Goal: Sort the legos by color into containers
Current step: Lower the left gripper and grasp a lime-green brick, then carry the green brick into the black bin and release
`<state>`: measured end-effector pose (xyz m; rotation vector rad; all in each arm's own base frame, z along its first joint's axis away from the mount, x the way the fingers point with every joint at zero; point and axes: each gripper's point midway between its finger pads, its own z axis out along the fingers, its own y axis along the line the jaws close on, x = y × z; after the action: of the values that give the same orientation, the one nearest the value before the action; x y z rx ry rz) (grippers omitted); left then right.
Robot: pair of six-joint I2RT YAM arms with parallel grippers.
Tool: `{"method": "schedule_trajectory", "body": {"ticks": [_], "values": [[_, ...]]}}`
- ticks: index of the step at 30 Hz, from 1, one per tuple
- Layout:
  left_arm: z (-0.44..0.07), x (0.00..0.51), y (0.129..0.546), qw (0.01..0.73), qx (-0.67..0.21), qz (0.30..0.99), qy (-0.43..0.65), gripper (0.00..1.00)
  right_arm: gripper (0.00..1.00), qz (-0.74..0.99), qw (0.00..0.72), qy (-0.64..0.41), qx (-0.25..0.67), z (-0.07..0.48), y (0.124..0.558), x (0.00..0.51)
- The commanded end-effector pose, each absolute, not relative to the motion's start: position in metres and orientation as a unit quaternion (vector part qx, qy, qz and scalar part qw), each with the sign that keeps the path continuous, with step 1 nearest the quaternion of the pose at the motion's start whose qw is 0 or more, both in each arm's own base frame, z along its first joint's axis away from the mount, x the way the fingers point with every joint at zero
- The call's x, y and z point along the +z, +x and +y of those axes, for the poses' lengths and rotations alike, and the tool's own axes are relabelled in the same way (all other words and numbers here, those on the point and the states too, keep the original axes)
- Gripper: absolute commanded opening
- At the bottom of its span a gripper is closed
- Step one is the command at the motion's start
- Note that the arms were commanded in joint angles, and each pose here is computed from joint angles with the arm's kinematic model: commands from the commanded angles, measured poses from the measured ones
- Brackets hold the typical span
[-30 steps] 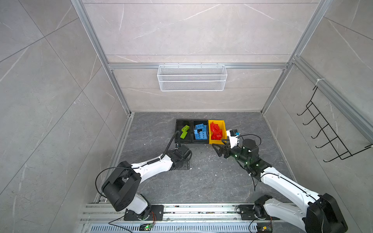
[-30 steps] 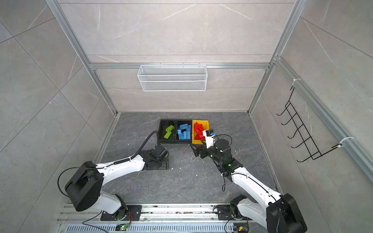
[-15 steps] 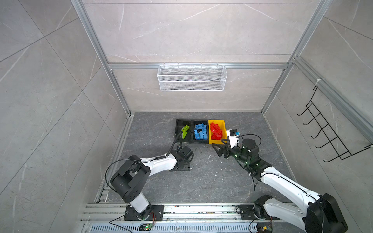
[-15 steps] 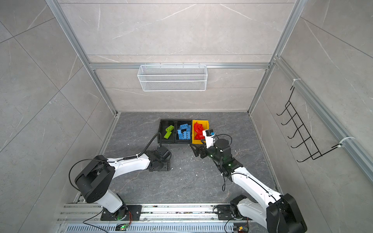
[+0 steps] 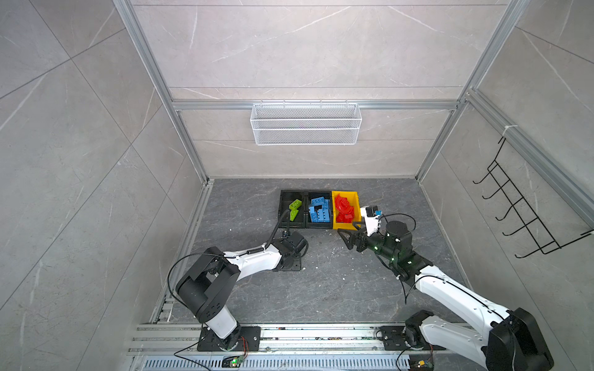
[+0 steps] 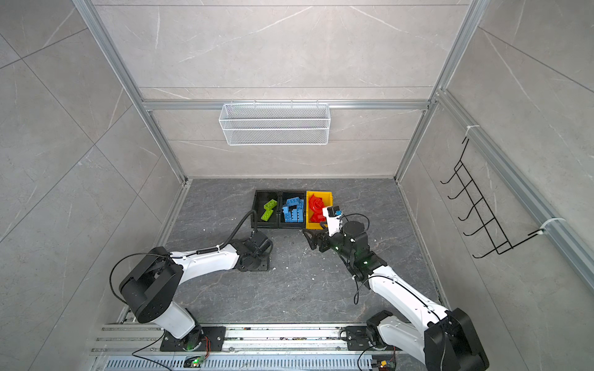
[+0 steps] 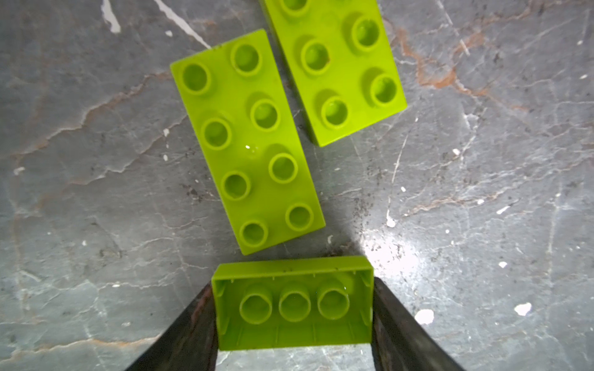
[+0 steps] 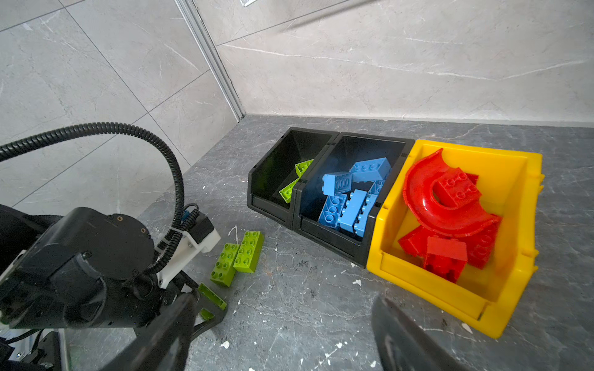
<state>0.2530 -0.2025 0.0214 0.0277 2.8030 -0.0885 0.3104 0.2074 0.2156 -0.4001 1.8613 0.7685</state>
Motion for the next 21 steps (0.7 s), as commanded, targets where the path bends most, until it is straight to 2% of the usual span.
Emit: {"method": "schedule_trajectory", "body": {"ticks": [1, 10, 21], "values": [[-0.205, 0.047, 0.261, 0.198, -0.038, 0.979, 0.021, 0.59, 0.87, 0.765, 0.527, -0.179, 0.324, 0.213, 0.312, 0.230], [-0.212, 0.110, 0.301, 0.272, -0.042, 0.959, 0.074, 0.58, 0.87, 0.765, 0.527, -0.179, 0.325, 0.213, 0.312, 0.231], [-0.212, 0.157, 0.416, 0.354, -0.047, 0.928, 0.110, 0.61, 0.87, 0.766, 0.526, -0.179, 0.325, 0.213, 0.312, 0.231]]}}
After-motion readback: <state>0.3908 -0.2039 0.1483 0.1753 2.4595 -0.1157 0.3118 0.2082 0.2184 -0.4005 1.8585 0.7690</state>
